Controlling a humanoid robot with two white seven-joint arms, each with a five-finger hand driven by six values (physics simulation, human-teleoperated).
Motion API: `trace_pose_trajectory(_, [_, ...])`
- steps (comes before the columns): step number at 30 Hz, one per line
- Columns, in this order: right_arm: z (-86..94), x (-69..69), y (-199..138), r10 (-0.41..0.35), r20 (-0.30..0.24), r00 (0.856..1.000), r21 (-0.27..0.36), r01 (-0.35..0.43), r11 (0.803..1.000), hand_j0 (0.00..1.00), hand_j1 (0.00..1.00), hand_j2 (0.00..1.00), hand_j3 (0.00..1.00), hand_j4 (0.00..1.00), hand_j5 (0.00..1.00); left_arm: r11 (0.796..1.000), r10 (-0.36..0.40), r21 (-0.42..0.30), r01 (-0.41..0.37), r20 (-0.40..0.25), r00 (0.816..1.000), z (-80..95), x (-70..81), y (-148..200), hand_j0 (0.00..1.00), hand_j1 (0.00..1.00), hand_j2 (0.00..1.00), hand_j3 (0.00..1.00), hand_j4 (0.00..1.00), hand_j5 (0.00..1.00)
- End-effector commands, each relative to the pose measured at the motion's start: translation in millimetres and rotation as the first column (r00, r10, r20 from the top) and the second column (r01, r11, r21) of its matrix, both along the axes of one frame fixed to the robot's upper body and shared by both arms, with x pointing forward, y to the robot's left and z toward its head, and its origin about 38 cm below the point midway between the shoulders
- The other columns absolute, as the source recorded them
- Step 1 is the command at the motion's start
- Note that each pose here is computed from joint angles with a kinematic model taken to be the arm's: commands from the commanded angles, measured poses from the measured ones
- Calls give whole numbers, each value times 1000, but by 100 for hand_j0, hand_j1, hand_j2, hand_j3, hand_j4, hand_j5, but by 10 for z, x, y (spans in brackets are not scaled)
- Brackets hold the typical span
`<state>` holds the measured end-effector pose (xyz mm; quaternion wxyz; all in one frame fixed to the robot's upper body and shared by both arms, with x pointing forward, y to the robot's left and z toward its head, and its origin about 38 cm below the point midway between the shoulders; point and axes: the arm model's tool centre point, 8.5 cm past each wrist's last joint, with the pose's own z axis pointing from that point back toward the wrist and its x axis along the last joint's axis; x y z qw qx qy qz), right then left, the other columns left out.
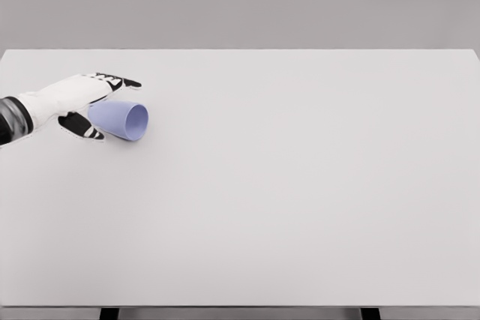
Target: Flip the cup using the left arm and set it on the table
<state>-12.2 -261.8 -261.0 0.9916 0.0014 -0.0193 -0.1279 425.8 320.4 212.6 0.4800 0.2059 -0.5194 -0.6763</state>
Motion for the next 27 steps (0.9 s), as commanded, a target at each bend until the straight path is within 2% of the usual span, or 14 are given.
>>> trace_pose_trajectory(1, [0,0,0,0,0,1000,0,0,1000,100,100,100,100,100,100,1000,8,9,-7,-41,999,-141,13,21,99,99,99,99,99,99])
trace_pose_trajectory(14, [0,10,0,0,2,1000,0,0,1000,100,100,100,100,100,100,996,60,-66,-67,-105,993,-282,143,144,99,99,99,99,99,99])
trace_pose_trajectory(24, [0,0,0,0,0,1000,0,0,1000,100,100,100,100,100,100,994,64,-81,-74,-116,991,-344,184,117,99,99,99,99,99,99])
trace_pose_trajectory(27, [0,10,0,0,2,1000,0,0,1000,100,100,100,100,100,100,993,69,-84,-80,-127,989,-382,258,105,99,99,99,99,99,99])
